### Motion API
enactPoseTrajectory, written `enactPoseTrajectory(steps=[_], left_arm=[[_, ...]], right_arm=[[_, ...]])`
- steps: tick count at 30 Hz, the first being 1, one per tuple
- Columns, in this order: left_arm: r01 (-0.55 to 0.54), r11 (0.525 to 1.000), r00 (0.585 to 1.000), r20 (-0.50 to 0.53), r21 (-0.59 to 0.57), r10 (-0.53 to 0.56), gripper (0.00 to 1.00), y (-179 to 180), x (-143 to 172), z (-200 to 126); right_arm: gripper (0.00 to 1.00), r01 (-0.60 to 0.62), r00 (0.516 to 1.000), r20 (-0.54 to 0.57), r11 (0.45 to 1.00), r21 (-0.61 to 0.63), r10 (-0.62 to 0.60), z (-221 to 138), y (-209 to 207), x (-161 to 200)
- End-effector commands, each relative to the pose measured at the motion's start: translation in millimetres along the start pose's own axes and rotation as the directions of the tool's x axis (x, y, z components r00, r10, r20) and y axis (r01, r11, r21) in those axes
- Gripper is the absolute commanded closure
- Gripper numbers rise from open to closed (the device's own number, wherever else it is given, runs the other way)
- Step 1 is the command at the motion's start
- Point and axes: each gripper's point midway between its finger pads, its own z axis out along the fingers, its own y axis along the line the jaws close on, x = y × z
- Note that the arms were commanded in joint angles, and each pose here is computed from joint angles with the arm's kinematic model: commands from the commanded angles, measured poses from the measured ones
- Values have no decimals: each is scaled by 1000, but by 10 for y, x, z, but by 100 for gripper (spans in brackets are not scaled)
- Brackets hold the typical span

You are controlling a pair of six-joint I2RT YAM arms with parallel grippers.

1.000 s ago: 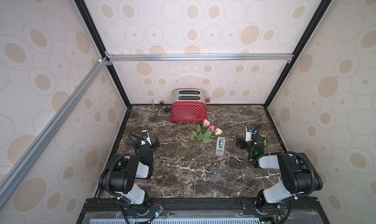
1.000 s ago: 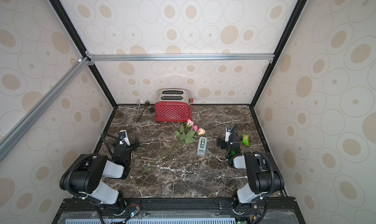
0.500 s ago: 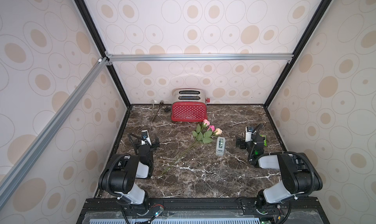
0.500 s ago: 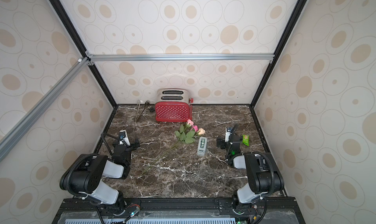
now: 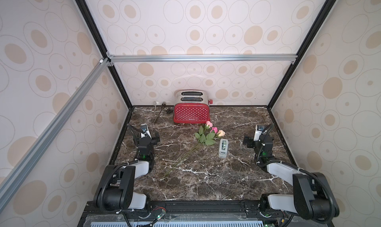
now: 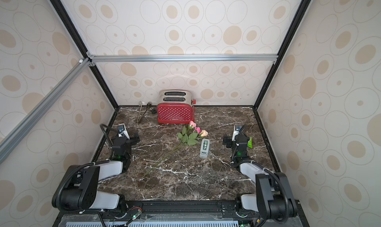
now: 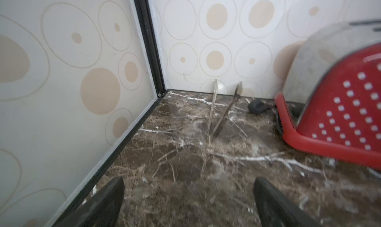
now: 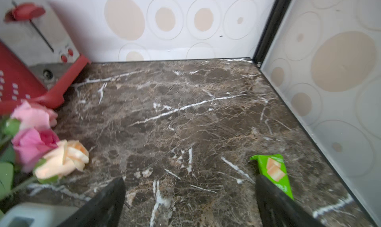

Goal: Wrap bouquets with tape
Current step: Pick up the unwrapped bouquet from the center of the board.

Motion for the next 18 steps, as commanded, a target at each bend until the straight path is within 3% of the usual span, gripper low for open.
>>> enactPoseTrajectory(steps=[1,5,10,18], left_arm=[[61,992,971,-225,-114,-86,1,155,-81,-11],[161,987,943,-298,24,-147,1,-91,-264,-153],[268,937,922,-341,225,-182,2,-409,-311,-445],[190,878,874,-483,439,52,2,-1048,203,-981]], right_arm=[[0,-191,978,-60,973,133,200,-187,-230,-89],[0,-344,930,-97,933,107,354,-457,-176,-254],[0,-418,904,-134,904,-85,406,-685,129,-399],[0,-470,867,-297,854,-223,400,-957,462,-455]])
